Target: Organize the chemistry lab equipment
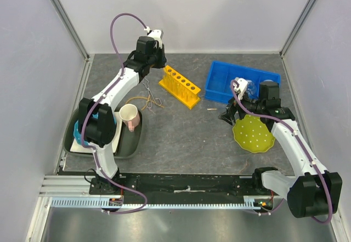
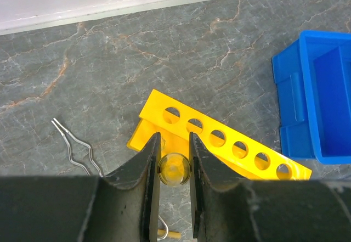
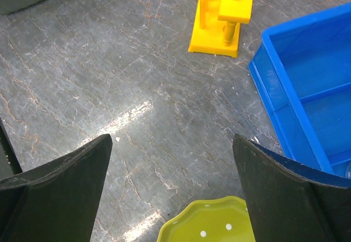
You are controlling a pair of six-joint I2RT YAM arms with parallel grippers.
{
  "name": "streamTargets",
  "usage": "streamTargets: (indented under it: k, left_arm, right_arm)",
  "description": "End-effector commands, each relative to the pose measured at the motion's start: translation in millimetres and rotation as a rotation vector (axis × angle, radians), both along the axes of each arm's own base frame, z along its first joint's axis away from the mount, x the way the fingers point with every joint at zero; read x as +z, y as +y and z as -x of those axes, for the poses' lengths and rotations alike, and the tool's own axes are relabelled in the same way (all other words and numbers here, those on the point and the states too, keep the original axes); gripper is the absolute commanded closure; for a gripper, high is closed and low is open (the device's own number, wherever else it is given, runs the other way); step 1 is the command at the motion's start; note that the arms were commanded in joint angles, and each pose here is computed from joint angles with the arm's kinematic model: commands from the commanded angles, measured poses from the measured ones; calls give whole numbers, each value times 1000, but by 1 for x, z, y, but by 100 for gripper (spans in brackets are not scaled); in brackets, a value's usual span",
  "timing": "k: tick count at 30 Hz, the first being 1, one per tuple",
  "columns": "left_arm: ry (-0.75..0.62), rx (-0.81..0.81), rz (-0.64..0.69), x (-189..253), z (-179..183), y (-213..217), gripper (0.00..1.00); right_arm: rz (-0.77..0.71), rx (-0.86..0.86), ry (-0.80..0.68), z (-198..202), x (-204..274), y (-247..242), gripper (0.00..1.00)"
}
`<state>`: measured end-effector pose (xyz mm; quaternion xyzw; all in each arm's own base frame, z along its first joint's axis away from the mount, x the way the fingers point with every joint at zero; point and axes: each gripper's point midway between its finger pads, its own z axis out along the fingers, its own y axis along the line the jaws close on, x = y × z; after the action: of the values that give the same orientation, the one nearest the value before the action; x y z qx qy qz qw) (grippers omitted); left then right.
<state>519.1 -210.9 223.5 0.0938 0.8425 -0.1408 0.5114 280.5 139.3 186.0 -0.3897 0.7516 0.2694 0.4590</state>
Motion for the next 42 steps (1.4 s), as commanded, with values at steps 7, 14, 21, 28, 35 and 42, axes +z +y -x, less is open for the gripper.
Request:
streamTargets:
  k: [7,14,21,28,35,42]
  left_arm:
    - [16,-53,-40,-12,-15,-8,89]
    - [53,-58,-46,-26,-15,-12,72]
    - [48,-42,-32,-9,-14,-12,51]
    - [-34,-35,3,46,-3,-6,44]
    - [-126,-11,13,96,37,17,35]
    - [-207,35,0,101,106,58,18]
  right_arm:
    - [-7,18,-33,-3,4,1,2]
    - [-2,19,-33,-4,2,1,2]
    - [2,13,-29,-5,0,-2,2]
    - [9,14,-37,-5,-3,-6,2]
    - [37,6,-90,-4,-6,-17,2]
    - [79,30,-147,-10,-5,-20,2]
